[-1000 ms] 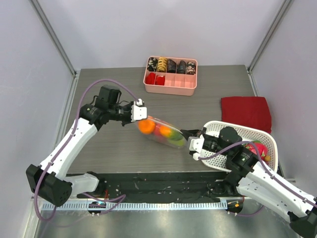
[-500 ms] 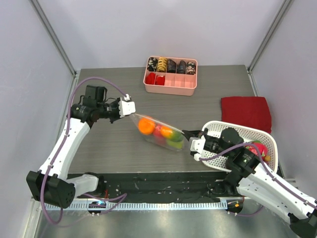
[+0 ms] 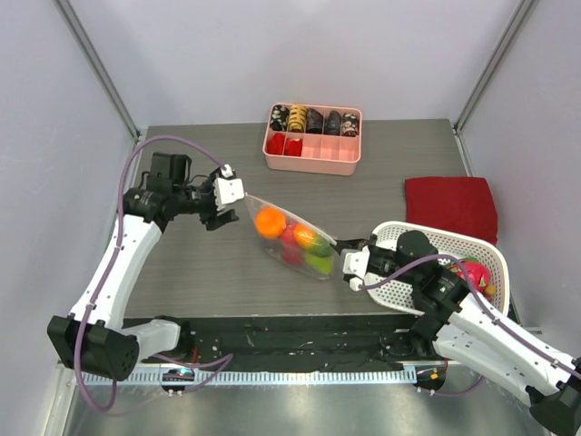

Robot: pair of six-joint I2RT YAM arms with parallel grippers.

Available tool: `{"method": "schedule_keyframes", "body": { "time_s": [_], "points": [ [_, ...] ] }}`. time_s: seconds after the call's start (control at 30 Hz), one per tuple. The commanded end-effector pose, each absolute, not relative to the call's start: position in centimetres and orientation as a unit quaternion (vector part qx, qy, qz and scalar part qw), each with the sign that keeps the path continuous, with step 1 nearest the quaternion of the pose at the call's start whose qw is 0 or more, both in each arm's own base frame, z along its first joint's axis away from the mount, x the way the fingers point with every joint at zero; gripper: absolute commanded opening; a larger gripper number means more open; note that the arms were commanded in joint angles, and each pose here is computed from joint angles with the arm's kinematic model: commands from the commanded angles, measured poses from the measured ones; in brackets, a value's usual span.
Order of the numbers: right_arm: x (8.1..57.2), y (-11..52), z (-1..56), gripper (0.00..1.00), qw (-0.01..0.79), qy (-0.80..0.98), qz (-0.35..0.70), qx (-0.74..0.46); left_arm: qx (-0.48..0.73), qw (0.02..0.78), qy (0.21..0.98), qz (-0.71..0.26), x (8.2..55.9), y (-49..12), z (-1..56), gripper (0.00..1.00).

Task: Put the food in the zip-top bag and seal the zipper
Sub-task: Place the zipper food storage bag at the center of the board.

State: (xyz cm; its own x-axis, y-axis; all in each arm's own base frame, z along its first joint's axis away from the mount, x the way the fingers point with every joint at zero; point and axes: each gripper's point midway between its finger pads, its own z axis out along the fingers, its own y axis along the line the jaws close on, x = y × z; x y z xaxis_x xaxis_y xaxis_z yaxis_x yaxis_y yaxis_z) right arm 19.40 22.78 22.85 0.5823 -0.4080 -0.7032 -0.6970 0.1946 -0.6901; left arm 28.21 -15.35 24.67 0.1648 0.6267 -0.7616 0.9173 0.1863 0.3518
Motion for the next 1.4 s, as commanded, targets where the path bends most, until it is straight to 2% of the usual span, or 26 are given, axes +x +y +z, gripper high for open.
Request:
{"method": "schedule_keyframes", "body": {
  "time_s": [0.0, 0.17, 0.43, 0.5, 0.6, 0.63, 0.7, 0.73, 0.77, 0.8, 0.83, 0.87, 0.93, 0.97, 1.07, 1.17, 1.37],
  "points": [
    [19.3, 23.4, 25.7, 0.01, 0.661, 0.404, 0.112, -0.622, 0.624, 0.503, 0.570, -0.182, 27.6, -18.3, 29.3, 0.70],
    [19.1, 23.5, 25.8, 0.01, 0.659, 0.392, 0.109, -0.632, 0.661, 0.507, 0.521, -0.186, 27.2, -21.7, 30.0, 0.73],
    [18.5, 23.7, 26.0, 0.01, 0.658, 0.370, 0.110, -0.647, 0.730, 0.475, 0.449, -0.200, 25.9, -26.7, 28.0, 0.70],
    [18.6, 23.7, 25.9, 0.01, 0.657, 0.369, 0.108, -0.649, 0.738, 0.466, 0.442, -0.206, 25.4, -27.5, 27.4, 0.67],
    [18.5, 23.7, 25.9, 0.01, 0.655, 0.370, 0.110, -0.649, 0.756, 0.439, 0.439, -0.206, 25.2, -27.6, 25.8, 0.54],
    [18.6, 23.7, 26.0, 0.01, 0.656, 0.371, 0.110, -0.648, 0.761, 0.427, 0.443, -0.207, 24.9, -27.3, 25.4, 0.42],
    [18.6, 23.7, 25.8, 0.01, 0.655, 0.373, 0.111, -0.648, 0.763, 0.415, 0.448, -0.213, 24.7, -27.2, 25.1, 0.31],
    [18.6, 23.7, 25.8, 0.01, 0.654, 0.375, 0.112, -0.647, 0.762, 0.413, 0.449, -0.219, 24.5, -27.2, 25.3, 0.15],
    [18.7, 23.7, 25.7, 0.01, 0.654, 0.385, 0.115, -0.641, 0.756, 0.407, 0.459, -0.227, 24.2, -27.1, 25.3, 0.05],
    [19.0, 23.6, 25.7, 0.02, 0.656, 0.395, 0.116, -0.633, 0.750, 0.408, 0.468, -0.230, 24.2, -27.1, 25.5, 0.00],
    [19.2, 23.6, 25.8, 0.05, 0.658, 0.402, 0.118, -0.625, 0.743, 0.410, 0.479, -0.224, 24.5, -26.9, 25.7, 0.00],
    [19.5, 23.4, 26.1, 0.19, 0.660, 0.418, 0.120, -0.612, 0.729, 0.412, 0.499, -0.225, 24.9, -26.8, 25.9, 0.00],
    [19.8, 23.3, 26.5, 0.40, 0.660, 0.440, 0.128, -0.595, 0.705, 0.426, 0.527, -0.209, 26.7, -26.0, 26.5, 0.00],
    [20.1, 23.1, 26.7, 0.59, 0.660, 0.467, 0.140, -0.572, 0.686, 0.444, 0.539, -0.205, 28.1, -26.2, 27.3, 0.00],
    [20.7, 22.7, 27.2, 0.84, 0.663, 0.501, 0.147, -0.537, 0.652, 0.473, 0.565, -0.180, 32.1, -25.7, 28.7, 0.00],
    [21.3, 22.4, 27.8, 0.96, 0.669, 0.533, 0.160, -0.494, 0.644, 0.491, 0.568, -0.147, 34.9, -25.3, 30.1, 0.00],
    [22.6, 21.0, 30.6, 1.00, 0.684, 0.594, 0.185, -0.382, 0.641, 0.499, 0.572, -0.116, 38.4, -25.6, 29.8, 0.00]
  ]
}}
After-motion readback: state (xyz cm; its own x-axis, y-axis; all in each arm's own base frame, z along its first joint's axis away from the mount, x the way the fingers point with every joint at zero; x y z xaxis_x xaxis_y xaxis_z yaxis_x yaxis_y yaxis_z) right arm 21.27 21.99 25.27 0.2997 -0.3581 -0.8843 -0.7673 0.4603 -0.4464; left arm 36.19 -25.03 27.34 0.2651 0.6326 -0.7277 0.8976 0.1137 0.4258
